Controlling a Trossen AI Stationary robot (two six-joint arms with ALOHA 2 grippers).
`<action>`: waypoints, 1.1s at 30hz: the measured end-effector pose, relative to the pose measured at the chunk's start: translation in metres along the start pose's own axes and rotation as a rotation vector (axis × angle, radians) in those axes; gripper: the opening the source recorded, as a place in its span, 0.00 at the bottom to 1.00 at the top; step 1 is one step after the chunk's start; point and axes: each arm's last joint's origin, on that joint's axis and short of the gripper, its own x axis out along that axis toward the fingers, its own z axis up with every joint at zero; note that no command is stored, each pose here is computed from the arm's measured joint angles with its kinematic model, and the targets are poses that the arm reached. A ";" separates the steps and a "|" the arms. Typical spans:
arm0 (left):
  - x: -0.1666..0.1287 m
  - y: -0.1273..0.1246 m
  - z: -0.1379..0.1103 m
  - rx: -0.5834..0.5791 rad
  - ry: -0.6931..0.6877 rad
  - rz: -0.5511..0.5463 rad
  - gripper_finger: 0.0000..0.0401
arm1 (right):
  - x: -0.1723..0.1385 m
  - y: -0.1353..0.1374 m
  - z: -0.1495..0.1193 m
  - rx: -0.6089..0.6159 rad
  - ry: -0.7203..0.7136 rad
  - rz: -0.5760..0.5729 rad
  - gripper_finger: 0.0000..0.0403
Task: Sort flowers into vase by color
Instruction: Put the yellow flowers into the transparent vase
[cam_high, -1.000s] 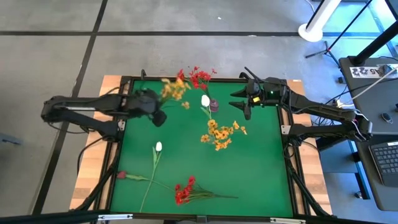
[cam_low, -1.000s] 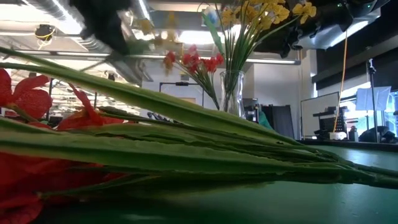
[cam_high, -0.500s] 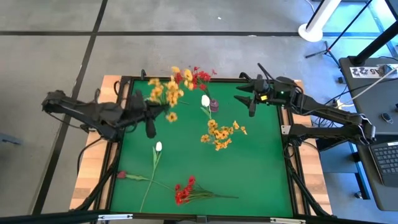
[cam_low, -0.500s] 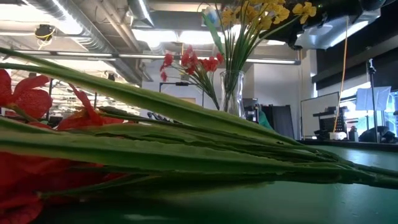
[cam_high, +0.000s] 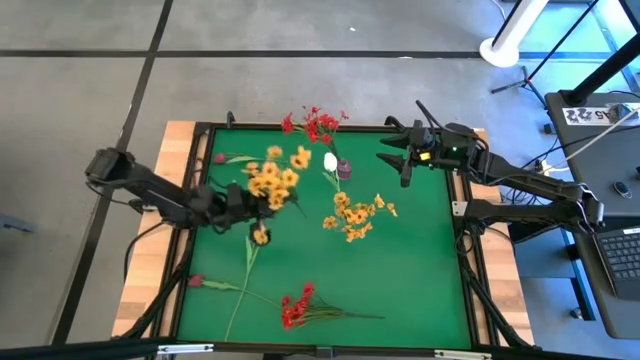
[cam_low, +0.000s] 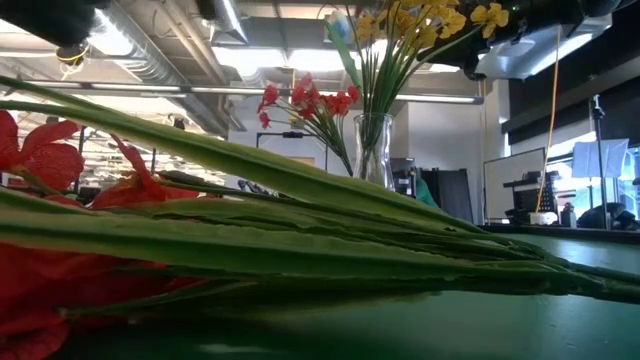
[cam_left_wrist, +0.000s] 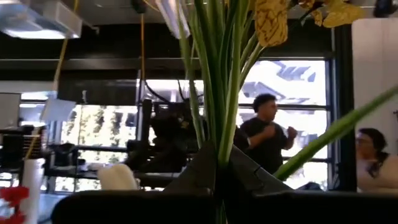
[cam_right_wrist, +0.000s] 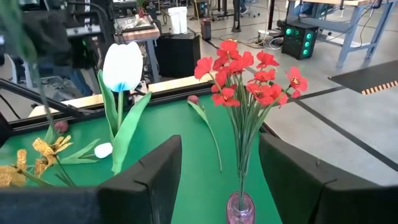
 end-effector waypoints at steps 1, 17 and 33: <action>0.005 0.001 -0.005 0.004 0.012 0.003 0.00 | 0.000 0.000 0.000 0.001 0.000 0.000 0.53; 0.066 0.022 -0.042 -0.019 0.039 -0.050 0.00 | 0.000 0.001 0.000 0.022 0.001 0.015 0.53; 0.069 0.025 -0.074 0.013 0.119 -0.040 0.00 | 0.000 0.001 0.000 0.022 0.002 0.017 0.53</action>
